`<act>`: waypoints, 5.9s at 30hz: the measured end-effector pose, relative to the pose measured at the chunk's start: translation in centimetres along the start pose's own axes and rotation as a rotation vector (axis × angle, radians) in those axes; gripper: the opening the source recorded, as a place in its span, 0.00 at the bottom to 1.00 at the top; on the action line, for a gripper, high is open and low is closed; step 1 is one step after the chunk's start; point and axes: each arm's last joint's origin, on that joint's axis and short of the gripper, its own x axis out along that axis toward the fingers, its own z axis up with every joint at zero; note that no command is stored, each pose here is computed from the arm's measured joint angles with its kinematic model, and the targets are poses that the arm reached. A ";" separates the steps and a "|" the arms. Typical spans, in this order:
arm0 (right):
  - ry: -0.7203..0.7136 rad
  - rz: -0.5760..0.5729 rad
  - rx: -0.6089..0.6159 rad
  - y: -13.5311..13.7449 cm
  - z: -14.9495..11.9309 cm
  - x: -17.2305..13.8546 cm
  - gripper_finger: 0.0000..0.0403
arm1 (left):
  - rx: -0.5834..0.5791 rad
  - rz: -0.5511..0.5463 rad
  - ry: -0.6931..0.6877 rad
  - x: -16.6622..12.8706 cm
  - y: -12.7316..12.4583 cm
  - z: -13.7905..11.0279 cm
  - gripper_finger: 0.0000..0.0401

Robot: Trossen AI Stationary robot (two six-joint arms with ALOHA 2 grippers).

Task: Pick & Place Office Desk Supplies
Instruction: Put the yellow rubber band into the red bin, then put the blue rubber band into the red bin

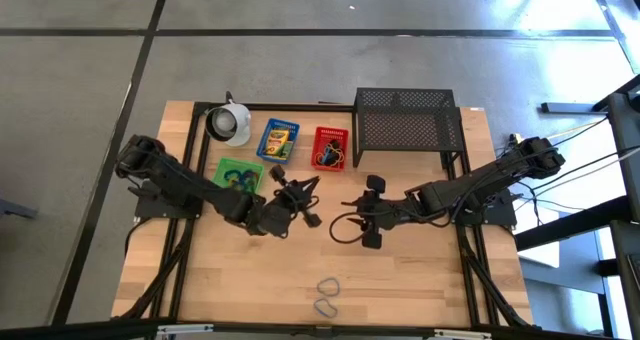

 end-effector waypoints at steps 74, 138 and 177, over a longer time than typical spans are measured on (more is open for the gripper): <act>0.047 0.385 -0.140 3.9 -2.2 6.8 0.47 | -0.085 -0.746 0.437 -3.1 -0.4 -2.4 0.37; -0.027 0.539 -0.332 14.7 -7.0 10.0 0.47 | -0.156 -0.682 0.463 -7.4 -1.6 -3.1 0.37; -0.028 0.381 -0.262 13.1 -5.5 9.0 0.01 | -0.154 -0.678 0.460 -7.3 -1.5 -3.0 0.37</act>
